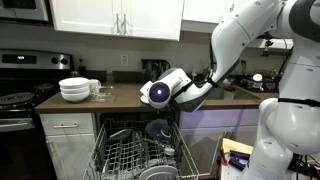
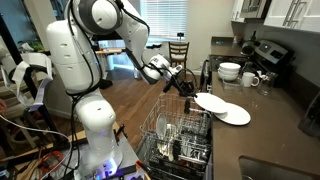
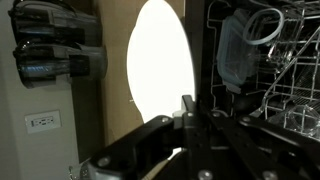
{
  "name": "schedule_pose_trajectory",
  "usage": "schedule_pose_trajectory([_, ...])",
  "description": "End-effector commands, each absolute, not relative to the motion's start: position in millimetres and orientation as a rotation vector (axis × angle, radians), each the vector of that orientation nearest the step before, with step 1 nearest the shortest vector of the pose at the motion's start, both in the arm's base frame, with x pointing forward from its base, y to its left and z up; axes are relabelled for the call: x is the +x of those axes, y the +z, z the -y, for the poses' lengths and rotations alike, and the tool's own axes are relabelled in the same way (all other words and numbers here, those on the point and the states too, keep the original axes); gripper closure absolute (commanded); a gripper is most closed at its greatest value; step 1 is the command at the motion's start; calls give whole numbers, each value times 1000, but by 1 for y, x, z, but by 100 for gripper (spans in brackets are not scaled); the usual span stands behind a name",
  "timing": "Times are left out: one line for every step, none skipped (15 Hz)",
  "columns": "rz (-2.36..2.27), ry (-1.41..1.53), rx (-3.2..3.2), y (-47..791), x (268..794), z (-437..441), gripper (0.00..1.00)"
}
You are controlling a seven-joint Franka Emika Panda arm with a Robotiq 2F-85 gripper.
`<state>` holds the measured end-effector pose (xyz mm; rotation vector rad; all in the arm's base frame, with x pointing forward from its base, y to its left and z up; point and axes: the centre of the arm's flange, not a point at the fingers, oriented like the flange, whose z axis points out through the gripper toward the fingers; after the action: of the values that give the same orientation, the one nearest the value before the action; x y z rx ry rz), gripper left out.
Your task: Take a plate from the dishwasher and stack it on the counter
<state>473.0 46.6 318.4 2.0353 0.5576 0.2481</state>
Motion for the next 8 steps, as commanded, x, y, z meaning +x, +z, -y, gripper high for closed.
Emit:
schedule_pose_trajectory([-560,269,2026,321,484,-36,98])
schedule_pose_trajectory([-561,268,2027,321,486,-33,99])
schedule_pose_trajectory([-568,272,2029,321,489,-29,99])
schedule_pose_trajectory([-573,278,2032,321,492,-26,99])
schedule_pose_trajectory([-577,286,2036,322,495,-22,99])
schedule_pose_trajectory([-578,292,2037,322,498,-19,99])
schedule_pose_trajectory([-589,301,2037,323,501,-15,99])
schedule_pose_trajectory([-593,308,2037,323,504,-12,99])
